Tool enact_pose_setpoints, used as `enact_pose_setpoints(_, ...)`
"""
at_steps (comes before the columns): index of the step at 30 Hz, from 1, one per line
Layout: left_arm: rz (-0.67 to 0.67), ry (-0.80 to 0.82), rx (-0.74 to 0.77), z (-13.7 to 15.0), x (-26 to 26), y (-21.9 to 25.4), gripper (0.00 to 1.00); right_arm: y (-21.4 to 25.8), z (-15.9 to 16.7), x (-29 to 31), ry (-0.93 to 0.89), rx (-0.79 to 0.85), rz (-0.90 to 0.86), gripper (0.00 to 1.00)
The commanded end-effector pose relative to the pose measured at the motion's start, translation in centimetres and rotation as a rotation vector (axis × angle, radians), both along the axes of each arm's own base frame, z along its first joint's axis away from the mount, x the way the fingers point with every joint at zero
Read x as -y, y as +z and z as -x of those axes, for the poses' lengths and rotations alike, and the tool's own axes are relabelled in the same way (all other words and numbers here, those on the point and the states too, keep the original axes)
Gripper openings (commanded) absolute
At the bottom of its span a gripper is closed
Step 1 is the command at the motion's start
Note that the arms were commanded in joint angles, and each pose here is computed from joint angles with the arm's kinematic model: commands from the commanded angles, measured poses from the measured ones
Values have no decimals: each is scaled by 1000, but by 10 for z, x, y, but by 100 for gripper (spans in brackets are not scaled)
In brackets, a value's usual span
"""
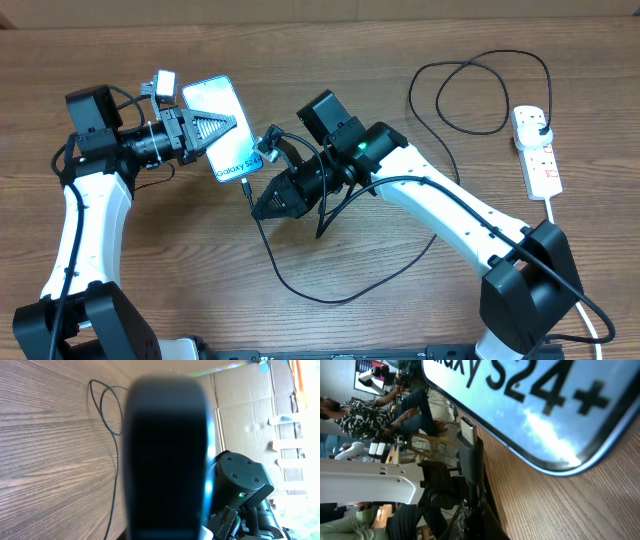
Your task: Plug charger to phone and switch on socket
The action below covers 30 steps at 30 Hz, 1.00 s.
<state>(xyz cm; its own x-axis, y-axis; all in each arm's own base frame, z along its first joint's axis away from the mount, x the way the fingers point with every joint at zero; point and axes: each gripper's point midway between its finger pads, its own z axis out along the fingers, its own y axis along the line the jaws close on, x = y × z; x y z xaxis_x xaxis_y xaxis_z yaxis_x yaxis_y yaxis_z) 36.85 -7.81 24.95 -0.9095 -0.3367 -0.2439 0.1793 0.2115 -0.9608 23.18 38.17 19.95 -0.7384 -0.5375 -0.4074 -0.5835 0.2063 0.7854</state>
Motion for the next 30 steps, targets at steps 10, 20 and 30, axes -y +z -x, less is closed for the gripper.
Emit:
enact_pose_setpoints(10, 19, -41, 56, 8, 4, 16, 5, 8, -4, 0, -2, 33, -20, 4)
enact_pose_setpoints(20, 19, -61, 69, 11, 10, 16, 4, 8, -5, 0, -2, 35, -23, 4)
enact_pose_setpoints(30, 32, -81, 87, 14, 11, 19, 4, 8, -5, 0, -2, 35, -23, 4)
